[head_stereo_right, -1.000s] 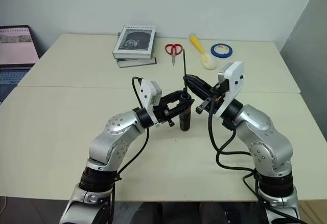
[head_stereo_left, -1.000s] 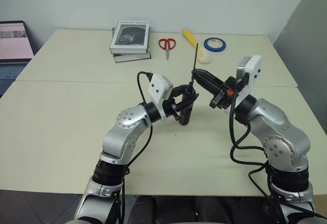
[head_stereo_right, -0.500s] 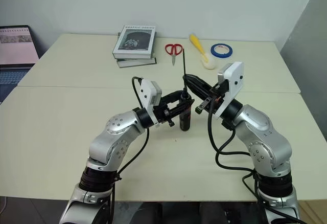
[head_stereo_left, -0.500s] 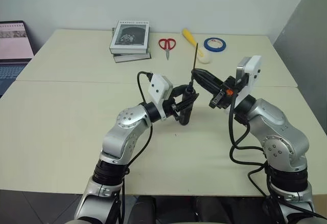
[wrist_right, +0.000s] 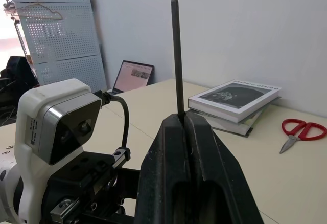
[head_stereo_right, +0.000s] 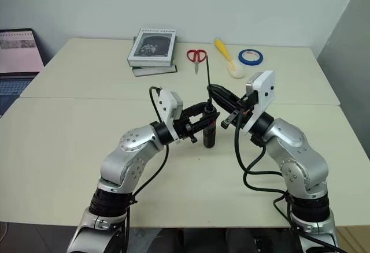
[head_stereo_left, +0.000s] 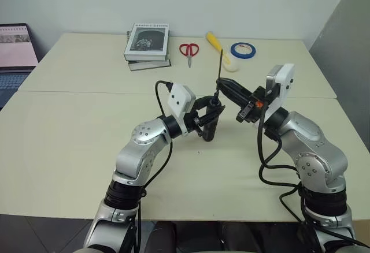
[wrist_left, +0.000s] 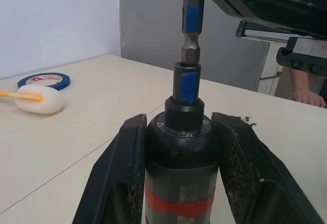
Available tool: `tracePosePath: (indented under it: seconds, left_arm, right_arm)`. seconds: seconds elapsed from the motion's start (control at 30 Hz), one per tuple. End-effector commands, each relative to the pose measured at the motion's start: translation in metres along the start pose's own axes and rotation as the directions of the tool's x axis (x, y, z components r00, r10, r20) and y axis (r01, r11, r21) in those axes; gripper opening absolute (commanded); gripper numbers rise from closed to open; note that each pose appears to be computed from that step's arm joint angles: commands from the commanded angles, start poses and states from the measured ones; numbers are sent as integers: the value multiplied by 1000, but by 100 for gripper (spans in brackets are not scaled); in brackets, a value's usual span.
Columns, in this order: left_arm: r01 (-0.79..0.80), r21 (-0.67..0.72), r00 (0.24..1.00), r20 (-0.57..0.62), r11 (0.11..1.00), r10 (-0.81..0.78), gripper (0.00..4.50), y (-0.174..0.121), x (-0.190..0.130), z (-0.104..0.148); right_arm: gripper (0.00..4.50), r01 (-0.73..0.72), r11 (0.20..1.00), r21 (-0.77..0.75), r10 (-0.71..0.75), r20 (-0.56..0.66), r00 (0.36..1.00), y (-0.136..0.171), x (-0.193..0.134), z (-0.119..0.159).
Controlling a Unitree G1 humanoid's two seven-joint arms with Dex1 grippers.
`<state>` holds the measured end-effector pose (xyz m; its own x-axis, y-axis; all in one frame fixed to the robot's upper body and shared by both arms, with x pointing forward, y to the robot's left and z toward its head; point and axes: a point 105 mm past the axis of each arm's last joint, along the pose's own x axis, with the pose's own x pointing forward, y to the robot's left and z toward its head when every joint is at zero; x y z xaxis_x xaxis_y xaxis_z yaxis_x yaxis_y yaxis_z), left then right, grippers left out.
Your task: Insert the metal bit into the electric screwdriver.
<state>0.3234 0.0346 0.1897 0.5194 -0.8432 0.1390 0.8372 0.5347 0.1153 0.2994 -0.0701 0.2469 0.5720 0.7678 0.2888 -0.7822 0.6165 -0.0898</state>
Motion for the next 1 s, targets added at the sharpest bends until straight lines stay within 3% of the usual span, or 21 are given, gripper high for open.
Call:
tracePosePath:
  seconds: [0.03, 0.5, 1.0]
  left_arm:
    - [15, 21, 1000, 17, 1000, -16, 163, -2, 1, 8]
    - [21, 24, 1000, 13, 999, -21, 163, -1, 0, 8]
    - [26, 27, 1000, 12, 999, -27, 163, -1, 1, 8]
  right_arm:
    - [0, -23, 1000, -15, 23, 30, 999, 3, 1, 7]
    - [0, -38, 999, -9, 38, 23, 999, 0, 1, 5]
    - [0, -176, 984, -2, 176, -84, 981, -9, -6, 0]
